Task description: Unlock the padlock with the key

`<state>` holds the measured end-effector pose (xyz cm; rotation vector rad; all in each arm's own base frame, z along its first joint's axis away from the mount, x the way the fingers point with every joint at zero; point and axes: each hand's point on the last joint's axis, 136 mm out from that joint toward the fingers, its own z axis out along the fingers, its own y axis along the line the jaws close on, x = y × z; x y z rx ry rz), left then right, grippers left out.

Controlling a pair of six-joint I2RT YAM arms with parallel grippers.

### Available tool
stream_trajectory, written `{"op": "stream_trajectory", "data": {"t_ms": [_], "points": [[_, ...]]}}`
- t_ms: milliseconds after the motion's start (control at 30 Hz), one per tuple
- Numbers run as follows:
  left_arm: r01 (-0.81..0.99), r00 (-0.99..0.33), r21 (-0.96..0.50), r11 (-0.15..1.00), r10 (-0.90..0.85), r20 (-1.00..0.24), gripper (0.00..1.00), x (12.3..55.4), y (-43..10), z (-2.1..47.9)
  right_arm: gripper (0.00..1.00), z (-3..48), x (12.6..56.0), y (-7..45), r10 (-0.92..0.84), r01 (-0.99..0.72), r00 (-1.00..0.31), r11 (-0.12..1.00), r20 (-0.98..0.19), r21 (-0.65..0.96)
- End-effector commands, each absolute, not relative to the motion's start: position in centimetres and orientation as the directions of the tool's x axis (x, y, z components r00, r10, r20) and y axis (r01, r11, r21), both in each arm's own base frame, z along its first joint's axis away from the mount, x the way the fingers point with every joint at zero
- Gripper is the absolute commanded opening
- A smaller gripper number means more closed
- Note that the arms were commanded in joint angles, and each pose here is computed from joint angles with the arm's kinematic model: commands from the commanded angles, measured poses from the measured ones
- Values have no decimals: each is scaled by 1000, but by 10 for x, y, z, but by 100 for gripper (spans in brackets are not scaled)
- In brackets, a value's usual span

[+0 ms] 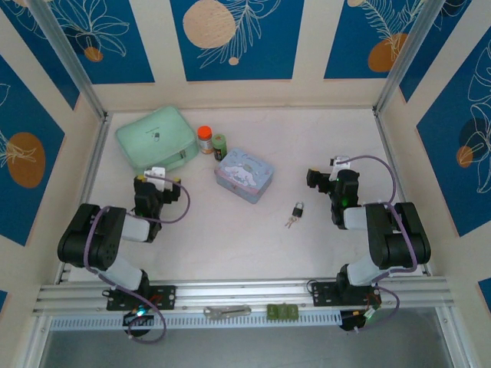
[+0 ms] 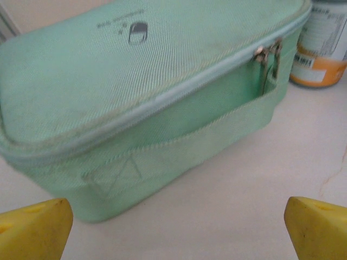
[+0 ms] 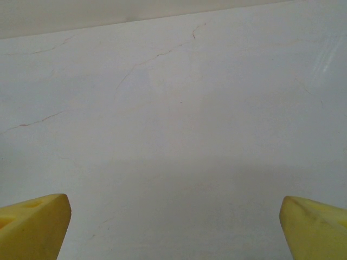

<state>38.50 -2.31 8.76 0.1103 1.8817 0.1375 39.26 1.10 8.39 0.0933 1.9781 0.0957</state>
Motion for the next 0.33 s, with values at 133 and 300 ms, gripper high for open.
{"op": "stream_trajectory", "data": {"t_ms": [133,300], "points": [[35,-293,135,990,140,-946,100,392,-27,95,99,94,397,11,96,10,-361,995,-928,99],[34,-293,136,990,140,-946,100,392,-27,95,99,94,397,12,95,8,-359,995,-928,98]]}}
